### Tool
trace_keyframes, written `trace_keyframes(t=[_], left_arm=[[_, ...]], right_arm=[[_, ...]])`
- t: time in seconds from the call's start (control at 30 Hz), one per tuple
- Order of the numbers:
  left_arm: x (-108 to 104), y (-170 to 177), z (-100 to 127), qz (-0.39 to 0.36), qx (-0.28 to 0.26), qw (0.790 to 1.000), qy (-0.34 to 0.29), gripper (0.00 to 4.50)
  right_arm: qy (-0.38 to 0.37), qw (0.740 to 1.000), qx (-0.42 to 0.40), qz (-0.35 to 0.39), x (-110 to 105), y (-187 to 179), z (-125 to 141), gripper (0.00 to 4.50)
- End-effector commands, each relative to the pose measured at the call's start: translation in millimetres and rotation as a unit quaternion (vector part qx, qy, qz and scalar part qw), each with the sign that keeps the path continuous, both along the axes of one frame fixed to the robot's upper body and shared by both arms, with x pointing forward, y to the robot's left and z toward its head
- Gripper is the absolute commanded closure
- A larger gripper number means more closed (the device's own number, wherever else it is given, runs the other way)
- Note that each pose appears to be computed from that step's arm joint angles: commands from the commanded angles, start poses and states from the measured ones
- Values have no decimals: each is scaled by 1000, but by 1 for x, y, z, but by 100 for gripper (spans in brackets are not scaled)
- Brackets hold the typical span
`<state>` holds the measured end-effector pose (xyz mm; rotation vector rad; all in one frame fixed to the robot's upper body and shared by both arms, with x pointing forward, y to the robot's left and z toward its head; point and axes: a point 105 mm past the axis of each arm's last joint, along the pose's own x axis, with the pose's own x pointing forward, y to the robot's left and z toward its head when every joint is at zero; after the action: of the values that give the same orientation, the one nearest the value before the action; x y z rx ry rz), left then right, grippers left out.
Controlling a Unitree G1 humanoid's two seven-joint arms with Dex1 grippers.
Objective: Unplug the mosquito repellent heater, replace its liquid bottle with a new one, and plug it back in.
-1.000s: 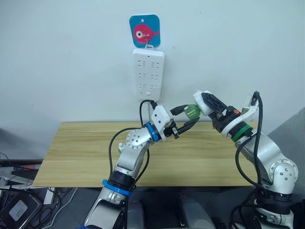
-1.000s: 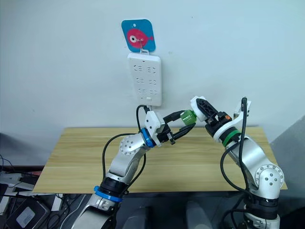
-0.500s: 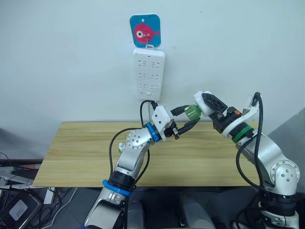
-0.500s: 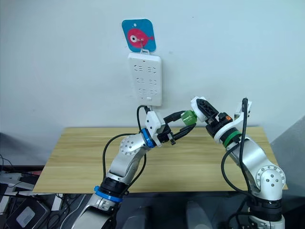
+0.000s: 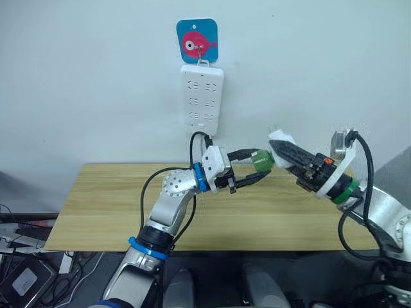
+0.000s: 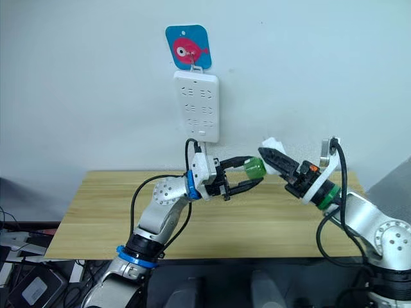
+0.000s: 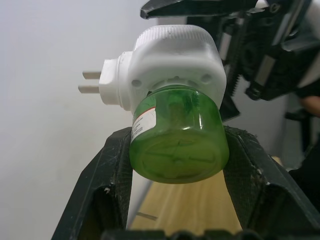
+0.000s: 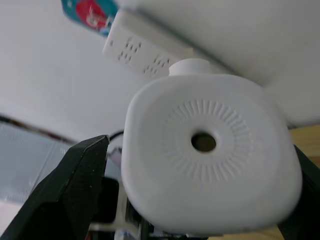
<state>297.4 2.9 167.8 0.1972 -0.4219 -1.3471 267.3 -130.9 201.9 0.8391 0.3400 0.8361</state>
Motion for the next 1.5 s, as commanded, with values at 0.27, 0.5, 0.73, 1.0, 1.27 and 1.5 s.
trace_keyframes(t=[0.27, 0.5, 0.73, 1.0, 1.27, 1.5], left_arm=[[-14, 5, -7, -106, 53, 992, -36, 224], [-15, -1, -6, -114, 47, 992, -40, 224], [-19, -6, -5, -118, 41, 991, -42, 224], [-21, -7, -4, -120, 38, 991, -42, 224], [-19, -8, 1, -125, 28, 992, 13, 224], [-21, 4, 5, -211, 35, 870, 445, 224]], right_arm=[[28, 977, -78, 196, -36, -25, 4, 4], [33, 973, -85, 213, -32, -27, 11, 4], [33, 970, -83, 225, -33, -18, 8, 4], [36, 972, -82, 219, -31, -19, 7, 125], [37, 970, -94, 221, -33, -18, 5, 150], [34, 964, -116, 237, -39, -14, 5, 150]])
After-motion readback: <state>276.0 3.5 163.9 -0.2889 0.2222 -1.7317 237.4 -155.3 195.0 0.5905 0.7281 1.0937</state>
